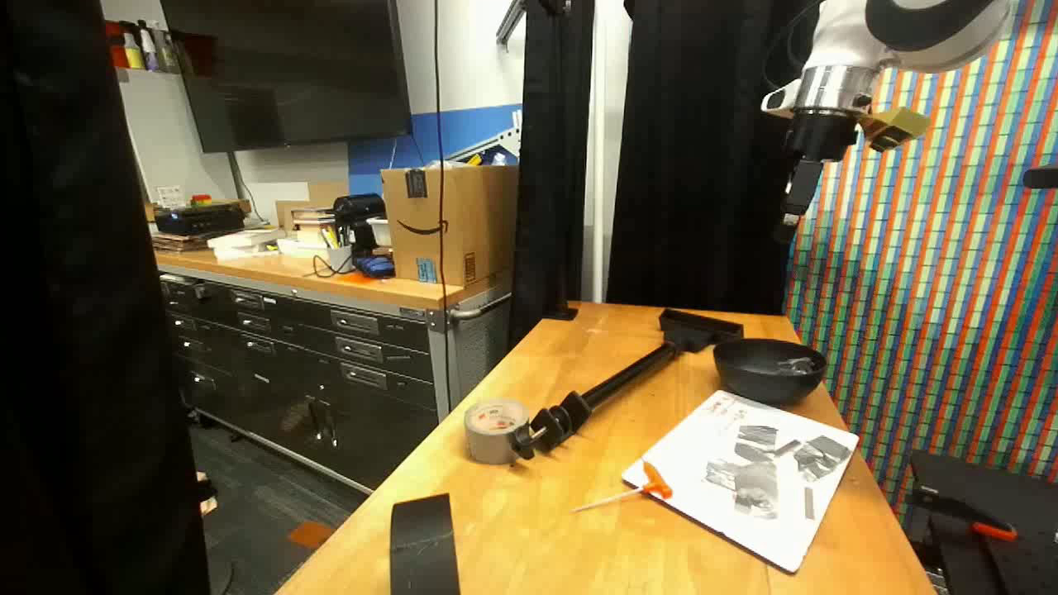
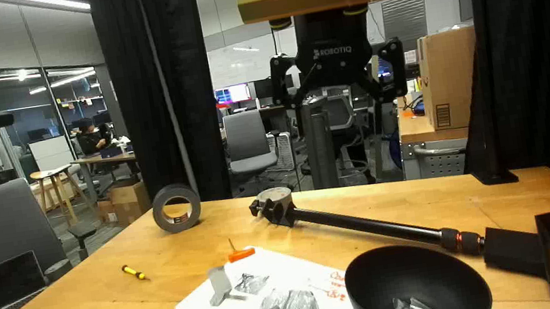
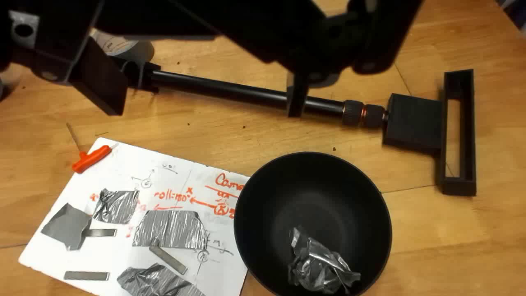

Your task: Put the orange object in the bowl

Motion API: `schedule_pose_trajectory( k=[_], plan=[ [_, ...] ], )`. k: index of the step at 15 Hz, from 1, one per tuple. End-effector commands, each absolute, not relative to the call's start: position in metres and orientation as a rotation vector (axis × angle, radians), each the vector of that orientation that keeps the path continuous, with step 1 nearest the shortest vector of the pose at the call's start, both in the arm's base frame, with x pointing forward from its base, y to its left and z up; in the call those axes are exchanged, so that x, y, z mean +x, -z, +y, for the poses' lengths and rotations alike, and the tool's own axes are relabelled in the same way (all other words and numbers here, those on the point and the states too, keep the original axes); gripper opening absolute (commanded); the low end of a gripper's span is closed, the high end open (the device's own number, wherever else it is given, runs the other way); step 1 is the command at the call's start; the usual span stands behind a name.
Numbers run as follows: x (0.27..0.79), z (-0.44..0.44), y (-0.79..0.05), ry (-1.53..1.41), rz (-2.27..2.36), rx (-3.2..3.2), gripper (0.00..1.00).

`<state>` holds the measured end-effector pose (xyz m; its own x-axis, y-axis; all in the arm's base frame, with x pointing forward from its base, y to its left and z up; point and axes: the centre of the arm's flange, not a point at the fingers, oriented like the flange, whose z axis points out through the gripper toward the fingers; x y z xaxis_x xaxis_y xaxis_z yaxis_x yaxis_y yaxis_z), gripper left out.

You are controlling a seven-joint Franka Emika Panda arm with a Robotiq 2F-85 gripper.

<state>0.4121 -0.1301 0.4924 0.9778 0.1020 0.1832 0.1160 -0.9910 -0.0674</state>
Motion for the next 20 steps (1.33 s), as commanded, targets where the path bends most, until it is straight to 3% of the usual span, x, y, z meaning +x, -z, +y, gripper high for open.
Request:
schedule_pose_trajectory(
  k=[1,13,20],
  plan=[
    [0.413,-0.131,-0.494,0.284,-0.168,-3.048,1.00],
    [0.413,-0.126,-0.499,0.253,-0.067,-3.042,1.00],
    [0.423,-0.053,-0.489,0.100,0.216,-3.006,1.00]
  ],
)
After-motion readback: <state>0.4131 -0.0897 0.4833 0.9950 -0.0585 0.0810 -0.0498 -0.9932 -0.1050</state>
